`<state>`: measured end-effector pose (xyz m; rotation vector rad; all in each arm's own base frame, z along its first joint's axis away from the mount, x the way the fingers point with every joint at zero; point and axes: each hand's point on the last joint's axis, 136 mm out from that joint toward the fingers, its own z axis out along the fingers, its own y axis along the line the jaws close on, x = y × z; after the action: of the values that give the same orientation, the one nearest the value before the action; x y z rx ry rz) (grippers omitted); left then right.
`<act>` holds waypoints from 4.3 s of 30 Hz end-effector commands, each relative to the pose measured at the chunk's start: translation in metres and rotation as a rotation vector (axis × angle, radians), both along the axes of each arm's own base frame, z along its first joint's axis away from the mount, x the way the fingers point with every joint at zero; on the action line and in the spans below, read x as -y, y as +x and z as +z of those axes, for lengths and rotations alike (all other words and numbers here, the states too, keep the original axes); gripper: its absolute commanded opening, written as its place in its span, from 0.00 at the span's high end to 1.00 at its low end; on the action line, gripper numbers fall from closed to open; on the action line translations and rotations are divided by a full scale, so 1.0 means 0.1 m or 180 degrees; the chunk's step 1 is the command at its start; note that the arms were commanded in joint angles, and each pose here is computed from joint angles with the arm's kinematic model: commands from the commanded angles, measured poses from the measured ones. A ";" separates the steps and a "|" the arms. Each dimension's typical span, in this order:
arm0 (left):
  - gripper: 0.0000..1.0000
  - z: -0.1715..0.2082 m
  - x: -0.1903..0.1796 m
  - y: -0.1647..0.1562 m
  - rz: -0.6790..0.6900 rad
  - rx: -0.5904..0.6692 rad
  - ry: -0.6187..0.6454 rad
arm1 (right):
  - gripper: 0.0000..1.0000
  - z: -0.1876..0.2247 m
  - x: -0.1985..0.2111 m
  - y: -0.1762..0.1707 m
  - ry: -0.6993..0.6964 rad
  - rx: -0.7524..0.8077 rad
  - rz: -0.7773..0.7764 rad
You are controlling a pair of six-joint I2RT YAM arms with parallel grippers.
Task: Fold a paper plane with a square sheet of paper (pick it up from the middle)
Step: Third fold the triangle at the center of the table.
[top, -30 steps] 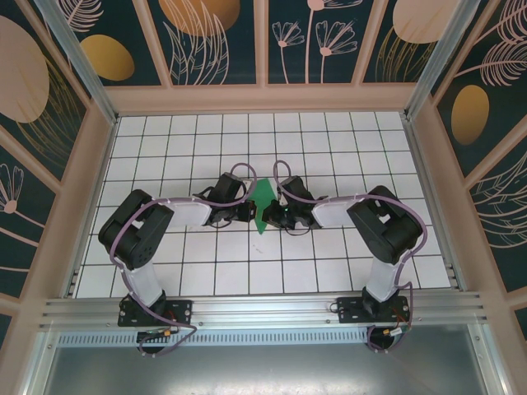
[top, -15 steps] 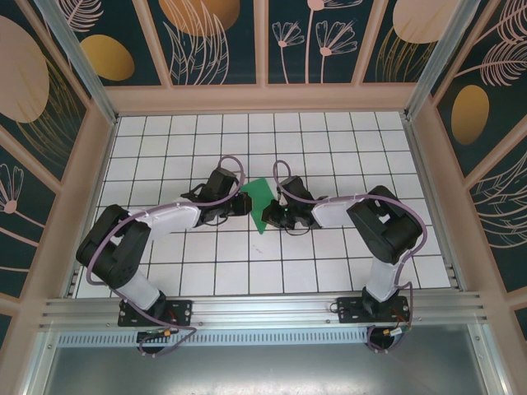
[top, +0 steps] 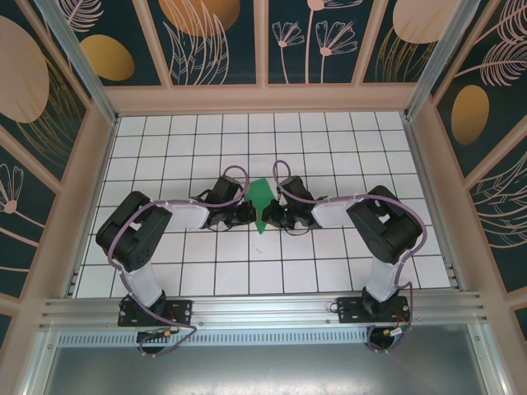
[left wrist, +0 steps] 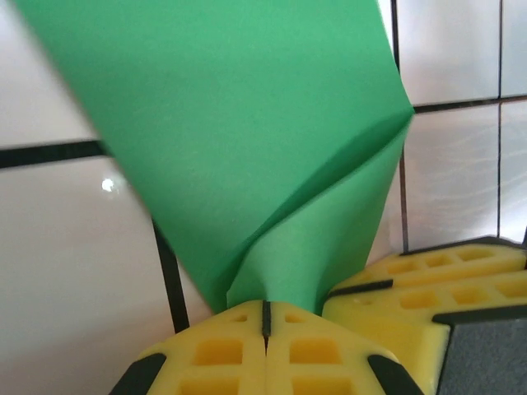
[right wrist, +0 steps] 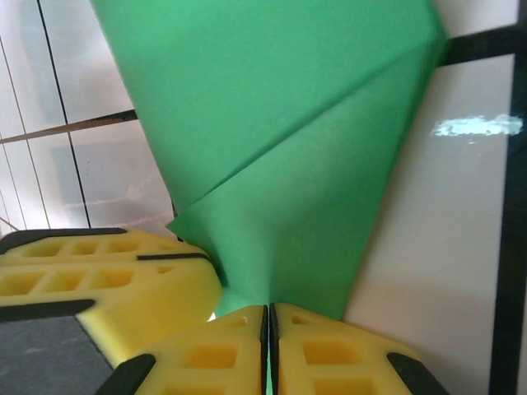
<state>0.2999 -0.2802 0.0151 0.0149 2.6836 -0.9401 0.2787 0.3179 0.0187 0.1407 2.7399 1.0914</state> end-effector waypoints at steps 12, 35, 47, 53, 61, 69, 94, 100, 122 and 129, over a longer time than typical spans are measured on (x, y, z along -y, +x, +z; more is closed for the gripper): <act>1.00 -0.37 -0.26 -0.08 0.0109 -0.0112 0.0446 | 0.85 0.33 -0.24 -0.17 0.0337 0.0132 0.0222; 1.00 -0.48 -0.33 -0.12 0.0087 -0.0139 0.0574 | 0.87 0.22 -0.26 -0.35 0.0322 0.0034 0.0314; 1.00 -0.49 -0.33 -0.13 0.0080 -0.0151 0.0579 | 0.88 -0.42 -0.03 -0.47 -0.0292 -0.0369 0.0180; 1.00 -0.49 -0.35 -0.14 0.0082 -0.0141 0.0600 | 0.87 -0.07 -0.11 -0.40 -0.0185 -0.0141 0.0233; 1.00 -0.45 -0.33 -0.11 0.0084 -0.0118 0.0581 | 0.87 -0.14 -0.16 -0.44 -0.0226 -0.0181 0.0299; 1.00 -0.46 -0.34 -0.12 0.0076 -0.0122 0.0600 | 0.87 -0.12 -0.16 -0.42 -0.0300 -0.0146 0.0313; 1.00 -0.47 -0.32 -0.13 0.0030 -0.0142 0.0582 | 0.87 -0.15 0.16 0.30 -0.0254 0.0022 -0.0162; 1.00 -0.49 -0.34 -0.16 0.0017 -0.0155 0.0614 | 0.87 0.21 0.10 0.42 -0.0180 0.0219 -0.0122; 1.00 -0.49 -0.35 -0.16 0.0021 -0.0158 0.0631 | 0.86 0.14 0.24 0.67 -0.0419 0.0234 -0.0213; 1.00 -0.49 -0.35 -0.16 0.0026 -0.0159 0.0625 | 0.86 0.26 0.27 0.81 -0.0367 0.0325 -0.0242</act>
<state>0.3065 -0.2794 0.0132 0.0733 2.6447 -0.8962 0.3487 0.2962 0.0340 0.1766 2.6993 0.9126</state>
